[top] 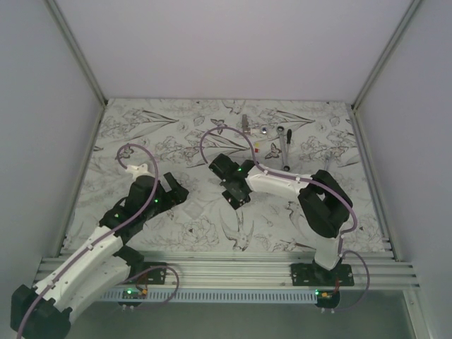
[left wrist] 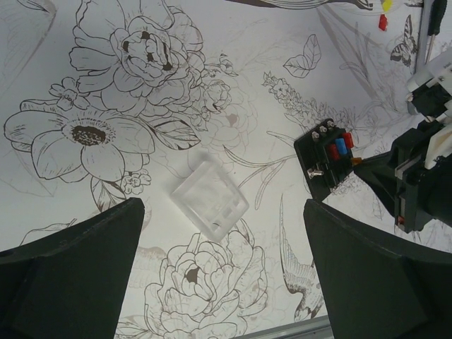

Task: Snap on the fuse box
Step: Install the fuse at the fuse box base.

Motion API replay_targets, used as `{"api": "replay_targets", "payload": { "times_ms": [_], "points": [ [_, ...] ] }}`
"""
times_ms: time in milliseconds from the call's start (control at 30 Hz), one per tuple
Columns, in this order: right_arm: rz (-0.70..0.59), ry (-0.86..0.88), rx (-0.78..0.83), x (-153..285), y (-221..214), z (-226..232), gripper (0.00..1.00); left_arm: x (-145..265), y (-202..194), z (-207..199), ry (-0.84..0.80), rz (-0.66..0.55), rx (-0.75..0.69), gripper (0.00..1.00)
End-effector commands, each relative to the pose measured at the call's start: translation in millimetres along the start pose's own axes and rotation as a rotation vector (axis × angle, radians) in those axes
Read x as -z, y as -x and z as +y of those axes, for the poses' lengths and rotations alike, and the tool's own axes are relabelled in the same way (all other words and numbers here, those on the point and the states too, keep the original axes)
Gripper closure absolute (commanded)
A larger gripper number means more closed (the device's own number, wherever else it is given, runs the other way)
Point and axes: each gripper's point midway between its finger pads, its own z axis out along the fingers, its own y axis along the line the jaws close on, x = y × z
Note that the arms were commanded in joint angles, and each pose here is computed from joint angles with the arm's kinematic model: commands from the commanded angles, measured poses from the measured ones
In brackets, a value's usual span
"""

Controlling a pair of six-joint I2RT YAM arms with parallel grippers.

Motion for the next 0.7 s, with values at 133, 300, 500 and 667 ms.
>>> {"api": "replay_targets", "payload": {
  "times_ms": [133, 300, 500, 667],
  "points": [
    [0.036, -0.016, 0.013, -6.5, -5.2, 2.7, 1.0, 1.9, -7.1, 6.9, 0.011, 0.02, 0.015, 0.0],
    [0.048, -0.045, -0.005, -13.5, -5.9, 0.4, 1.0, 2.6, -6.6, 6.7, 0.01, 0.017, 0.02, 0.0],
    [-0.005, 0.008, -0.015, -8.2, 3.1, 7.0, 1.0, 2.9, -6.9, 7.4, 0.01, 0.014, 0.027, 0.0],
    [0.008, 0.102, 0.014, -3.5, 1.9, 21.1, 1.0, 3.9, -6.0, 5.2, 0.0, 0.014, 0.027, 0.0]
  ]
}}
